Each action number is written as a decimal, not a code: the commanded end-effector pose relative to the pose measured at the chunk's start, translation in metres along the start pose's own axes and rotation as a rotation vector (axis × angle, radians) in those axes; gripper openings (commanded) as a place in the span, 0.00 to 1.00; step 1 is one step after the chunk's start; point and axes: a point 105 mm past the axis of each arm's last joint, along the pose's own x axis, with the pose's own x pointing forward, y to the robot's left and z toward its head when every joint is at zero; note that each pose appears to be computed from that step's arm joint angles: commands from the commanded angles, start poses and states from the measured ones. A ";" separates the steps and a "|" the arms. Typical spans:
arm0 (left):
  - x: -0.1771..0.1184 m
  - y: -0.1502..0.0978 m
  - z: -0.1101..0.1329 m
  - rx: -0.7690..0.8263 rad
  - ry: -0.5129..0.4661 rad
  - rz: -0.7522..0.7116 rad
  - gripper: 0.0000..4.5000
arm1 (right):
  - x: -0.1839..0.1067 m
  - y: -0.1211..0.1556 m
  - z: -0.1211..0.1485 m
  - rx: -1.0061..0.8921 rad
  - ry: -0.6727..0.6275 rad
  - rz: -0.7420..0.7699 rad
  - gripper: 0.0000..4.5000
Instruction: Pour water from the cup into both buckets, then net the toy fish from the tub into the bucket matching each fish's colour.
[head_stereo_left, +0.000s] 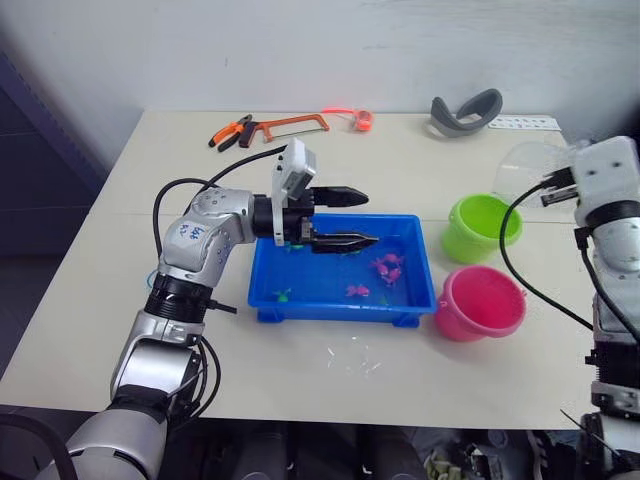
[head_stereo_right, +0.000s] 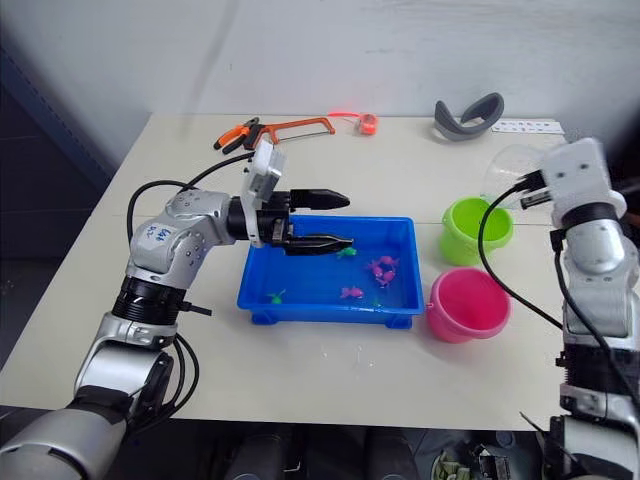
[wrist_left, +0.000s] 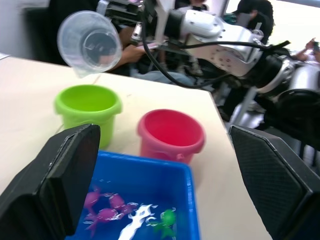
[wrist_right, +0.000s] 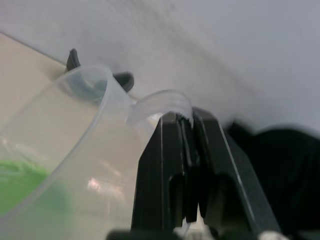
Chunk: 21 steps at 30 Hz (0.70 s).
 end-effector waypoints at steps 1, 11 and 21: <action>0.001 -0.017 0.009 0.035 -0.021 -0.098 1.00 | -0.024 -0.030 0.010 0.250 0.002 -0.089 0.02; 0.001 -0.037 0.018 0.054 -0.053 -0.204 1.00 | -0.104 -0.071 -0.060 0.624 0.149 -0.340 0.02; 0.003 -0.036 0.017 0.048 -0.038 -0.189 1.00 | -0.098 -0.071 -0.113 0.630 0.208 -0.475 0.02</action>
